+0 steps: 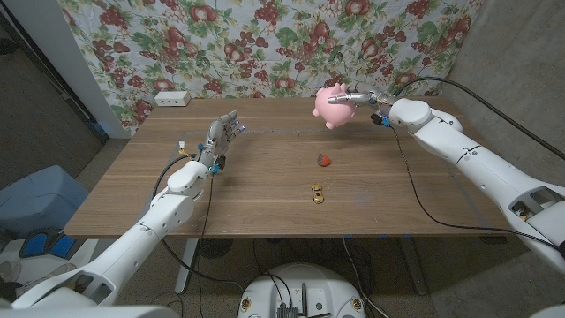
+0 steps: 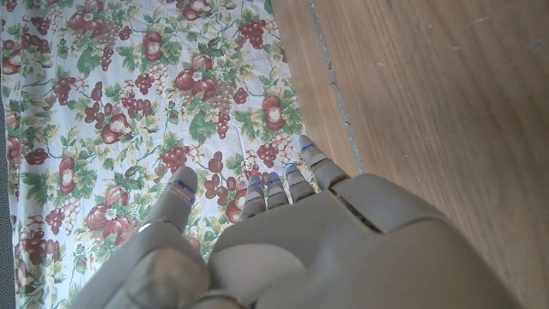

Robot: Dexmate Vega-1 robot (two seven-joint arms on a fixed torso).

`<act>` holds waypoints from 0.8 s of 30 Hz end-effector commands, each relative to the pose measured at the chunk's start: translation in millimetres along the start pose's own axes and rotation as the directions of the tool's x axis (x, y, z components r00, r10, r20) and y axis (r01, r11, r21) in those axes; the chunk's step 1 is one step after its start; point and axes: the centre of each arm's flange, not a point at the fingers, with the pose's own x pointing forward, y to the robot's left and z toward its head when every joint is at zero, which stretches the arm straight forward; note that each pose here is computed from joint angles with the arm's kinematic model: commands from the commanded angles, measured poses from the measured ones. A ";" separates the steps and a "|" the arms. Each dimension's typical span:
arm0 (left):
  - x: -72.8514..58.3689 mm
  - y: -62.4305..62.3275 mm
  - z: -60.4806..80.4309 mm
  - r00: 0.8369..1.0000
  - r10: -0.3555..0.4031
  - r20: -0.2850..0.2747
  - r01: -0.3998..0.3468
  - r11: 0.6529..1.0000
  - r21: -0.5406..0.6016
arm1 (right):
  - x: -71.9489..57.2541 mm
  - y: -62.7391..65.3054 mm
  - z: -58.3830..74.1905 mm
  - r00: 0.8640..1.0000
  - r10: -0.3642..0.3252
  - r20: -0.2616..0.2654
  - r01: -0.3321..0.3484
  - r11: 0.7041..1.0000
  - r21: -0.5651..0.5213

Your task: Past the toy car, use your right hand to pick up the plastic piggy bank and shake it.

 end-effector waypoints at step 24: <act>1.1 -1.8 1.5 1.000 -0.003 0.004 0.003 1.000 0.003 | -33.2 6.6 -12.4 0.848 -0.516 0.119 0.498 0.854 0.151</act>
